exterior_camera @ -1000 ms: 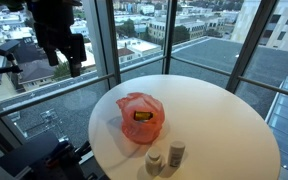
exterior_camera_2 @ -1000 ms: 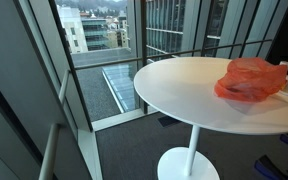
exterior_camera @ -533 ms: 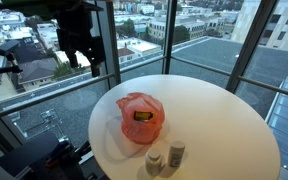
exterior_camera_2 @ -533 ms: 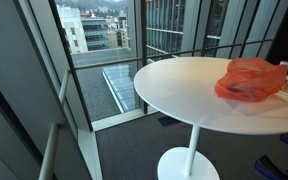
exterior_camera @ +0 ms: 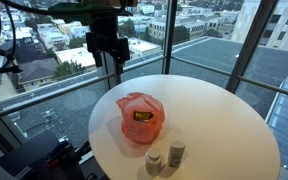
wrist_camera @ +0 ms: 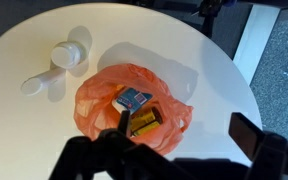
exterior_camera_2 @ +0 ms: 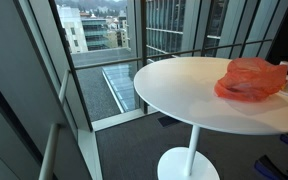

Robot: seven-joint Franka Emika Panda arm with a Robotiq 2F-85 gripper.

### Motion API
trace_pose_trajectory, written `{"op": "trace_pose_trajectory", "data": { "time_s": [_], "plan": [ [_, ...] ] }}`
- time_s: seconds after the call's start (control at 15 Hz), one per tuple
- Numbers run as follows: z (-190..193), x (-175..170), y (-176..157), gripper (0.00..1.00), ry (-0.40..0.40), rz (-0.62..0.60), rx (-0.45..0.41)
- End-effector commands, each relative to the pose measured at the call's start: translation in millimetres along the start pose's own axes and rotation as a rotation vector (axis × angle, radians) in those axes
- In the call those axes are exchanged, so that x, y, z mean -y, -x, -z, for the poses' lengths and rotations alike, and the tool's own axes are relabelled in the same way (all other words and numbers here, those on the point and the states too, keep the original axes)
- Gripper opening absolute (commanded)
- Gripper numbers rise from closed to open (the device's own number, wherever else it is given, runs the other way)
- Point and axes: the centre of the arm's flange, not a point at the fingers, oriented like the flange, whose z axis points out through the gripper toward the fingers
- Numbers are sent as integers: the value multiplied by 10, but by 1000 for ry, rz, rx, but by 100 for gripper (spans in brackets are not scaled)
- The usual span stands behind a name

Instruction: Remove the blue bottle from the plastic bag and put it on the table top

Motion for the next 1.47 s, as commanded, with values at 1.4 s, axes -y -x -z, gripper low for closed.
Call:
{"op": "trace_pose_trajectory", "data": {
  "time_s": [1.4],
  "plan": [
    [-1132, -496, -1133, 100, 23, -240, 106]
  ]
}}
